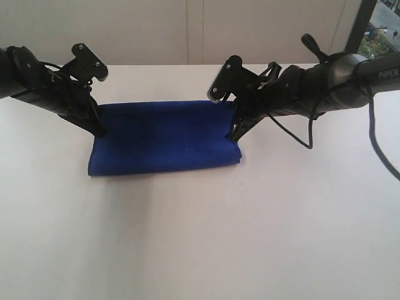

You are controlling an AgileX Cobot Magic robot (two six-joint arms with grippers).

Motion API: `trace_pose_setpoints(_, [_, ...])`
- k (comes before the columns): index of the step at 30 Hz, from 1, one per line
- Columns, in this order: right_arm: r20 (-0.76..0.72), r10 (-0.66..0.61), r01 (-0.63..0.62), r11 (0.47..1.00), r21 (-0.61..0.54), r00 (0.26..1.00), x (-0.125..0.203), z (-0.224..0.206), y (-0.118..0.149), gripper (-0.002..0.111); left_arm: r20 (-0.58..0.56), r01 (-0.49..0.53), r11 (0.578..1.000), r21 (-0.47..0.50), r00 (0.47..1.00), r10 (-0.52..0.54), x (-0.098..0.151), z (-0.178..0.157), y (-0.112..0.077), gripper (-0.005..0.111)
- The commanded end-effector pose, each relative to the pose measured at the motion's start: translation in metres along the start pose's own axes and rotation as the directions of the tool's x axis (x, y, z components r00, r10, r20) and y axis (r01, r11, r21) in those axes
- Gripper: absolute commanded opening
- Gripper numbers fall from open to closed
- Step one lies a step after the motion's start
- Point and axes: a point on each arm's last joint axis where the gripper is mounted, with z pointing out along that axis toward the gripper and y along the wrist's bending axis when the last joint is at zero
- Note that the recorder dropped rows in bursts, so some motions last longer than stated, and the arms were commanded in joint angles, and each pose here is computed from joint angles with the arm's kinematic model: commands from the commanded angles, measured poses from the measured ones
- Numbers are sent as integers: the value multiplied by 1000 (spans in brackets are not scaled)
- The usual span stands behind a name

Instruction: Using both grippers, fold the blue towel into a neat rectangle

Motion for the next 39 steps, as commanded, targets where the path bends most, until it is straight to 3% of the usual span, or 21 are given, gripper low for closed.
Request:
trace_pose_setpoints(1, [5, 24, -25, 999, 34, 1000, 2, 5, -8, 0, 10, 21, 999, -28, 1000, -21, 2, 6, 2, 0])
trace_pose_setpoints(16, [7, 23, -23, 999, 31, 1000, 0, 11, -8, 1, 21, 23, 999, -47, 1000, -22, 1, 6, 4, 0])
trace_pose_setpoints(19, [7, 23, -23, 999, 31, 1000, 0, 11, -8, 8, 21, 23, 999, -47, 1000, -22, 1, 6, 4, 8])
trace_pose_setpoints(23, [7, 23, -23, 999, 31, 1000, 0, 11, -8, 23, 21, 23, 999, -47, 1000, -22, 1, 6, 4, 30])
trace_pose_setpoints(26, [7, 23, -23, 999, 31, 1000, 0, 11, -8, 29, 21, 23, 999, -47, 1000, -22, 1, 6, 4, 40])
trace_pose_setpoints(36, [8, 25, -25, 999, 32, 1000, 0, 10, -9, 29, 21, 25, 999, -47, 999, -24, 1, 6, 4, 43])
trace_pose_setpoints(39, [20, 117, -117, 992, 40, 993, -3, 6, -12, 29, 19, 64, 997, -32, 998, -64, 1, 5, 3, 43])
